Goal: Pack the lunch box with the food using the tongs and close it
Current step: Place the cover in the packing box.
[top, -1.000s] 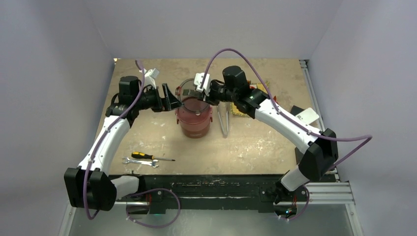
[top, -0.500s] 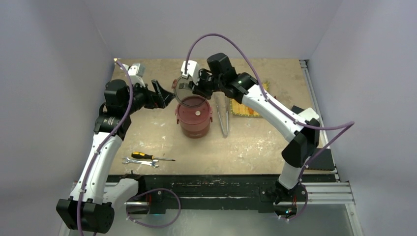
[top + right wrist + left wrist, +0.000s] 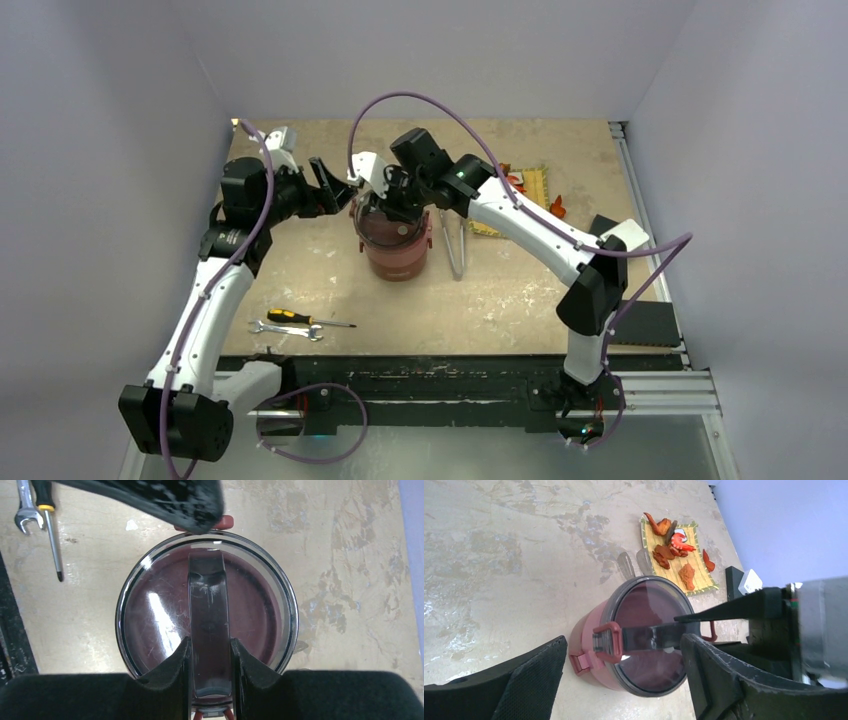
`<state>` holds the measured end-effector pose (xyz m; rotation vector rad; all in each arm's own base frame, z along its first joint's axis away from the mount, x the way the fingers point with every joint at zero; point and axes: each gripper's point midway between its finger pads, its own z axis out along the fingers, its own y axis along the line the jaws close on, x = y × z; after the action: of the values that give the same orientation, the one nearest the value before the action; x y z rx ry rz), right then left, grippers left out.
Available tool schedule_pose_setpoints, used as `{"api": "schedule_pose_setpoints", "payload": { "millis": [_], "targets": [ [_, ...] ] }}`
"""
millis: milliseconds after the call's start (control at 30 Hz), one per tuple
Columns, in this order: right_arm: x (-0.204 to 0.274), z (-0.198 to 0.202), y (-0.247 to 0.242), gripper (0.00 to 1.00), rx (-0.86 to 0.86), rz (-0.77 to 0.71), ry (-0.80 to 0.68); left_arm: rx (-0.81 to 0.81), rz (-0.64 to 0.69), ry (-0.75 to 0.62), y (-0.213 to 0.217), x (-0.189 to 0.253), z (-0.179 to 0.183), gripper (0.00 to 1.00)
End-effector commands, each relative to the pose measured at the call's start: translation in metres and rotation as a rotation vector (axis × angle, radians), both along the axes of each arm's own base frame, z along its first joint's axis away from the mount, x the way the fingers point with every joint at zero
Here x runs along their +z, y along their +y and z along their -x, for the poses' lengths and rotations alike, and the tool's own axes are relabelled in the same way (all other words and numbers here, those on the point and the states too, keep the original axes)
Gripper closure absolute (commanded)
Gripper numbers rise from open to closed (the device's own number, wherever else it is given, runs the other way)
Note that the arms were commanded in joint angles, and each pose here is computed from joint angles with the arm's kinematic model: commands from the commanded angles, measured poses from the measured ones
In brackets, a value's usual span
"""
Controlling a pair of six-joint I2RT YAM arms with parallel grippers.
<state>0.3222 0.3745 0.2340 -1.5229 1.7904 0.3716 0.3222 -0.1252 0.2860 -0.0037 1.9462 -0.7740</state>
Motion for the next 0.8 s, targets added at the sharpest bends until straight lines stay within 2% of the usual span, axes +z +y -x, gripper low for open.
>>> {"api": "schedule_pose_setpoints", "payload": {
  "millis": [0,200,767],
  "targets": [
    [0.017,0.008,0.003,1.00,-0.003,-0.008,0.004,-0.019,0.017,0.001,-0.004,0.002,-0.005,0.21],
    [0.007,0.008,0.001,1.00,-0.021,0.026,0.022,-0.038,-0.016,0.077,-0.005,-0.024,-0.005,0.36],
    [-0.005,-0.001,-0.001,1.00,-0.051,0.071,0.010,-0.119,-0.018,0.165,-0.015,-0.059,-0.009,0.48]
  ]
}}
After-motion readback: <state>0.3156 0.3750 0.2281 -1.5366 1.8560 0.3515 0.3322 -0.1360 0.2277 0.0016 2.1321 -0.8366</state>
